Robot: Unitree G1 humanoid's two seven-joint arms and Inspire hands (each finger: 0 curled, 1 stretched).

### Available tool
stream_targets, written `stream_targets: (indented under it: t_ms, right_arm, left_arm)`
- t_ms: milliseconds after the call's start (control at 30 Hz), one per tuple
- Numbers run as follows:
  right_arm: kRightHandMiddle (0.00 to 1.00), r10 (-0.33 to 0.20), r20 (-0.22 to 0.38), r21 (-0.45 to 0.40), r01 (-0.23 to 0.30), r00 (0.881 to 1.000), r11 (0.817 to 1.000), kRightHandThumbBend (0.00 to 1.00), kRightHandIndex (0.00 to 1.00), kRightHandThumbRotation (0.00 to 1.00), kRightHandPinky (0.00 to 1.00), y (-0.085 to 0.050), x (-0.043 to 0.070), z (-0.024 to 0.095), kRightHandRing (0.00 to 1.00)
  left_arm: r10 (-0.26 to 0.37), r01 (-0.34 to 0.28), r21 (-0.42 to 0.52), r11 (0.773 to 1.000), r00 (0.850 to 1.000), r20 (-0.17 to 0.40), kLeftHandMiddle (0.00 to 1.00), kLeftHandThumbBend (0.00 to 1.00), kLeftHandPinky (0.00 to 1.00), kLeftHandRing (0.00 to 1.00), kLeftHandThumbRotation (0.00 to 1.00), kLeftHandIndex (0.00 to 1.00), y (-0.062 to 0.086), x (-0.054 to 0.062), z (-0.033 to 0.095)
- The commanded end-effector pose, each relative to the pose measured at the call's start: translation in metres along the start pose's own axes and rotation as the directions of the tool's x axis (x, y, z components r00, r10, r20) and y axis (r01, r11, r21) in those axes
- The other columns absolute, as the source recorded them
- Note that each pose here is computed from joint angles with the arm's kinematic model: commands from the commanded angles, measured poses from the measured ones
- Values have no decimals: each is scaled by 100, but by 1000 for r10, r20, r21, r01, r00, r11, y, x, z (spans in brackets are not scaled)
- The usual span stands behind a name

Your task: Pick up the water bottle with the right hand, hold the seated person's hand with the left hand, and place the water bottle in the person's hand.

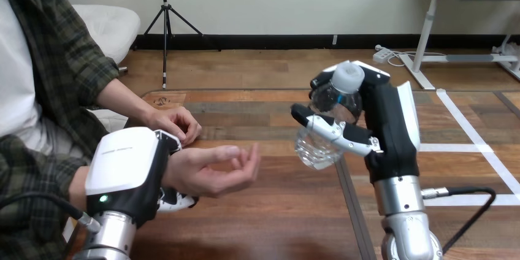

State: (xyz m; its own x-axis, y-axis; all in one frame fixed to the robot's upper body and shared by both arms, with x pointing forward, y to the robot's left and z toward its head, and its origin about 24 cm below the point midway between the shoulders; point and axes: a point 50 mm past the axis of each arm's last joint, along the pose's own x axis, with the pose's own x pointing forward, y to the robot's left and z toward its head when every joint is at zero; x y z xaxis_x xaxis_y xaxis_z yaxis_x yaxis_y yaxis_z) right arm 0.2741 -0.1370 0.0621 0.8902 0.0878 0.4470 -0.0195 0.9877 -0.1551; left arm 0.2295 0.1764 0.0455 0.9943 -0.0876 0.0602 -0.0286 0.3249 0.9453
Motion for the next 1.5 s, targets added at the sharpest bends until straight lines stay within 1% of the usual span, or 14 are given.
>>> stream_targets:
  t_ms: [0, 233, 600, 900, 933, 1000, 1067, 1100, 1133, 1233, 1267, 1300, 1467]
  right_arm:
    - [42, -1, 187, 35, -6, 982, 999, 65, 43, 0, 33, 4, 35, 34, 37]
    - [41, -1, 184, 33, -5, 983, 999, 66, 43, 0, 32, 4, 36, 33, 36]
    - [42, 4, 187, 40, -12, 982, 999, 66, 43, 0, 33, 2, 36, 32, 37]
    - [42, 5, 185, 43, -13, 983, 999, 66, 43, 0, 35, 0, 36, 30, 38]
    - [42, 5, 186, 41, -13, 983, 999, 66, 44, 0, 35, 0, 36, 30, 38]
    - [43, 6, 187, 39, -14, 982, 999, 66, 44, 0, 35, 0, 36, 30, 38]
    - [43, 8, 186, 33, -14, 983, 999, 66, 44, 0, 35, -1, 36, 30, 38]
    - [43, 8, 185, 31, -14, 983, 999, 66, 44, 0, 35, -1, 36, 30, 38]
    - [43, 7, 186, 28, -13, 983, 1000, 66, 44, 0, 35, -1, 35, 30, 38]
    - [43, 6, 186, 23, -10, 983, 1000, 66, 44, 0, 34, -1, 35, 29, 38]
    - [43, 6, 185, 22, -10, 983, 1000, 67, 44, 0, 34, -1, 35, 29, 38]
    - [43, 6, 185, 22, -10, 983, 1000, 67, 44, 0, 34, -1, 35, 29, 38]
    - [43, 8, 184, 23, -12, 983, 1000, 67, 44, 0, 34, -2, 35, 28, 38]
  left_arm:
    - [60, -41, -119, 992, 985, 163, 22, 74, 14, 16, 0, 21, 7, 5, 41]
    - [67, -44, -121, 992, 978, 198, 20, 71, 13, 16, 0, 20, 9, 4, 48]
    - [74, -46, -120, 992, 969, 238, 19, 69, 11, 14, 0, 19, 8, 4, 54]
    - [58, -33, -100, 994, 964, 258, 20, 71, 12, 15, 0, 19, 8, 3, 58]
    - [49, -28, -86, 996, 964, 260, 20, 71, 12, 15, 0, 20, 8, 3, 58]
    - [39, -22, -68, 997, 964, 263, 23, 72, 15, 18, 0, 22, 8, 2, 58]
    - [11, -5, -25, 1000, 967, 255, 24, 72, 15, 19, 0, 23, 8, 2, 59]
    - [4, -1, -14, 1000, 968, 252, 28, 74, 19, 23, 0, 27, 8, 2, 59]
    - [-17, 14, 14, 1000, 968, 250, 29, 74, 21, 25, 0, 28, 8, 2, 59]
    - [-53, 40, 61, 997, 968, 246, 38, 78, 27, 33, 0, 36, 8, 2, 58]
    - [-60, 45, 70, 997, 968, 244, 42, 80, 31, 37, 0, 40, 8, 1, 58]
    - [-66, 48, 76, 996, 968, 242, 49, 83, 37, 44, 0, 47, 8, 1, 58]
    - [-86, 64, 102, 993, 968, 234, 62, 87, 47, 57, 0, 59, 9, 1, 57]
